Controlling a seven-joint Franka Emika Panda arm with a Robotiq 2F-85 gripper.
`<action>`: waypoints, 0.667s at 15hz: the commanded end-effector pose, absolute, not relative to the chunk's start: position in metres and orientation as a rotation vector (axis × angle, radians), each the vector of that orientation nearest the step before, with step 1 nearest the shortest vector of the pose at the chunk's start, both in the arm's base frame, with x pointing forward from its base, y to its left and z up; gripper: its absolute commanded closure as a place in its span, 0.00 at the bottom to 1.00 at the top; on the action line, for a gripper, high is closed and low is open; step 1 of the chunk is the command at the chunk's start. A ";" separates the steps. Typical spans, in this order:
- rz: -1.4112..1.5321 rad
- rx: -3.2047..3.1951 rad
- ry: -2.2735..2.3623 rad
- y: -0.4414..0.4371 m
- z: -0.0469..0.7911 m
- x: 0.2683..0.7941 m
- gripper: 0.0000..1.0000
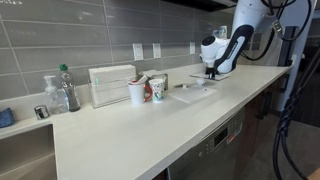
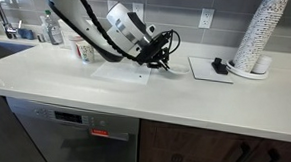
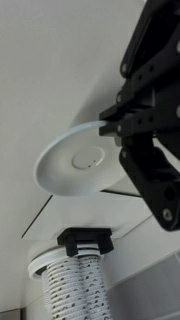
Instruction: Move the white plate to the right
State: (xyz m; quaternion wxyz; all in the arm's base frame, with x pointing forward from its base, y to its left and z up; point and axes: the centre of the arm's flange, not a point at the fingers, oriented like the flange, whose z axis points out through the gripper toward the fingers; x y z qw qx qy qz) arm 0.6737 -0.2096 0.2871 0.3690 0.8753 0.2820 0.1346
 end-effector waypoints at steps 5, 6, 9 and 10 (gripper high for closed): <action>0.368 2.253 0.727 -0.225 0.266 0.688 0.98; 0.375 2.253 0.713 -0.225 0.265 0.690 0.98; 0.389 2.249 0.688 -0.224 0.262 0.699 0.98; 0.393 2.245 0.685 -0.224 0.262 0.701 0.98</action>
